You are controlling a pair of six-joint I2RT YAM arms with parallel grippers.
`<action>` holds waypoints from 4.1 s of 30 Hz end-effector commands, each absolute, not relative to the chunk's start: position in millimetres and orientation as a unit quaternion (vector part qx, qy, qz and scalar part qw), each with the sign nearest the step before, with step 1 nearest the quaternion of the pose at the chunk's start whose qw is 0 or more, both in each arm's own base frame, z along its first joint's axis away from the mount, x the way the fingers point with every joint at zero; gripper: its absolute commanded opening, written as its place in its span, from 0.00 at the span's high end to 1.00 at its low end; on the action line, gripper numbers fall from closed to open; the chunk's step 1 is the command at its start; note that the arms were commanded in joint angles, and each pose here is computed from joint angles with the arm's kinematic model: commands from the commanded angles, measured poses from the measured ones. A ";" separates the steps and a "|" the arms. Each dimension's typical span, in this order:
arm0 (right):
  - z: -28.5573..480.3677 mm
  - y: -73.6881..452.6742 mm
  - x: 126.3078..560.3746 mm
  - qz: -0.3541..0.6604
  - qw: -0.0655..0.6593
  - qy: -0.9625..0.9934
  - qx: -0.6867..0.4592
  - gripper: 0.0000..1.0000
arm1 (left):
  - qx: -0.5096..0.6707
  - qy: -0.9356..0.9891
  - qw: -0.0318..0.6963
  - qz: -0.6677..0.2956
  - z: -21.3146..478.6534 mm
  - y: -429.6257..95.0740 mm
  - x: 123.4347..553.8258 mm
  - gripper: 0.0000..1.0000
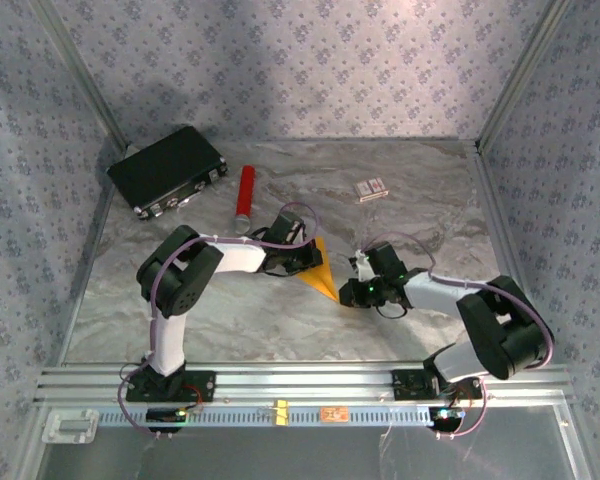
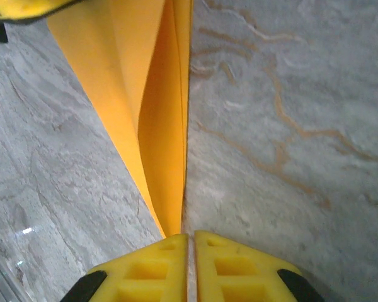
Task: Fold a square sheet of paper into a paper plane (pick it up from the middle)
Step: Fourth fold the wing at the center of the table.
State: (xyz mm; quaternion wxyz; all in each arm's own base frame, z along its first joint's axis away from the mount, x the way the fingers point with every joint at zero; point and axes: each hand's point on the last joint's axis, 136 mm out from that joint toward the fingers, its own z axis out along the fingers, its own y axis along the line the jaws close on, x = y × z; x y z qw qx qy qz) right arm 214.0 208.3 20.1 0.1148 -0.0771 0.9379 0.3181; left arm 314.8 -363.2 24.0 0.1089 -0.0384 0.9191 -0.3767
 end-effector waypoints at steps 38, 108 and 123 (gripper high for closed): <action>2.5 240.6 233.4 0.313 0.067 0.945 -0.072 0.96 | -0.043 0.934 0.097 -0.341 6.9 -348.8 306.2 0.97; -1.5 231.9 245.8 0.326 0.060 0.944 -0.009 0.95 | -0.032 0.923 0.114 -0.366 29.2 -358.2 312.7 0.95; -11.0 232.1 238.9 0.337 0.053 0.940 0.009 0.96 | -0.022 0.918 0.132 -0.373 74.0 -360.7 306.1 0.93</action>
